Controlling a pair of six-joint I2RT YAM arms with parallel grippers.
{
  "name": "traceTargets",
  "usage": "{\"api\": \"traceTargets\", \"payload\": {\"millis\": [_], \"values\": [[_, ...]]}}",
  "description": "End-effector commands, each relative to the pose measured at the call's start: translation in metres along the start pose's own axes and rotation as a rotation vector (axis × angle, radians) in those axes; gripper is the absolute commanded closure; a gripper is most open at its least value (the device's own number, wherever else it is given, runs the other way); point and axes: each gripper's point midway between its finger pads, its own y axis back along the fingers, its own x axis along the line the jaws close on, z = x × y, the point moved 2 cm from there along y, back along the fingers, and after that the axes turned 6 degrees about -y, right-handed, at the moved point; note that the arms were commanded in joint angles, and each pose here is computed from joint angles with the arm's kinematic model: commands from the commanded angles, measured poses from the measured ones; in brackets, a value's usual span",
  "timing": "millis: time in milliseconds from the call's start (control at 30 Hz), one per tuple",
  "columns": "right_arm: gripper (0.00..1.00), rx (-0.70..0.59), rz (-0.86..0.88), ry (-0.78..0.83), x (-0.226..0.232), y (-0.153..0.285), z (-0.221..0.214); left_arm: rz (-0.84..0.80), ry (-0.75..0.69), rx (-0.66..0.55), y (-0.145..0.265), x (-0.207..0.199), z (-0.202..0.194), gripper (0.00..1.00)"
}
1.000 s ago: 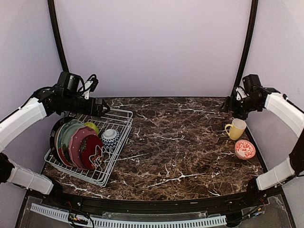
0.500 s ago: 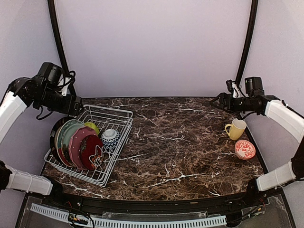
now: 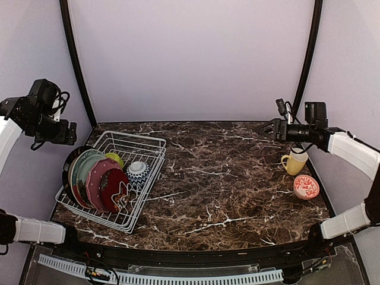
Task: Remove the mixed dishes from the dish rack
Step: Grab the plate from the dish rack.
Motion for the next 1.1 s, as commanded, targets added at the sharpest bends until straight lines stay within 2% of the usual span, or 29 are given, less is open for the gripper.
{"api": "traceTargets", "payload": {"millis": [0, 300, 433, 733, 833, 933, 1067], "values": [[0.01, 0.010, 0.169, 0.073, 0.028, -0.003, -0.002, -0.071, -0.021, 0.065, -0.007, -0.005, -0.019, 0.05], [0.01, 0.043, 0.252, 0.117, 0.052, -0.007, -0.013, -0.118, -0.070, 0.099, -0.027, -0.015, -0.021, 0.18], [0.01, 0.047, 0.257, 0.146, 0.060, -0.007, -0.017, -0.072, -0.108, 0.139, -0.042, -0.007, -0.019, 0.24], [0.01, 0.039, 0.264, 0.162, 0.063, -0.005, -0.016, -0.185, -0.132, 0.169, -0.074, -0.026, -0.020, 0.36], [0.01, 0.036, 0.280, 0.171, 0.065, -0.005, -0.016, -0.205, -0.147, 0.194, -0.083, -0.030, -0.024, 0.46], [0.01, 0.034, 0.280, 0.171, 0.063, -0.005, -0.017, -0.189, -0.174, 0.220, -0.089, -0.029, -0.026, 0.52], [0.01, 0.032, 0.271, 0.170, 0.061, -0.006, -0.017, -0.157, -0.201, 0.230, -0.091, -0.024, -0.029, 0.56]]}}
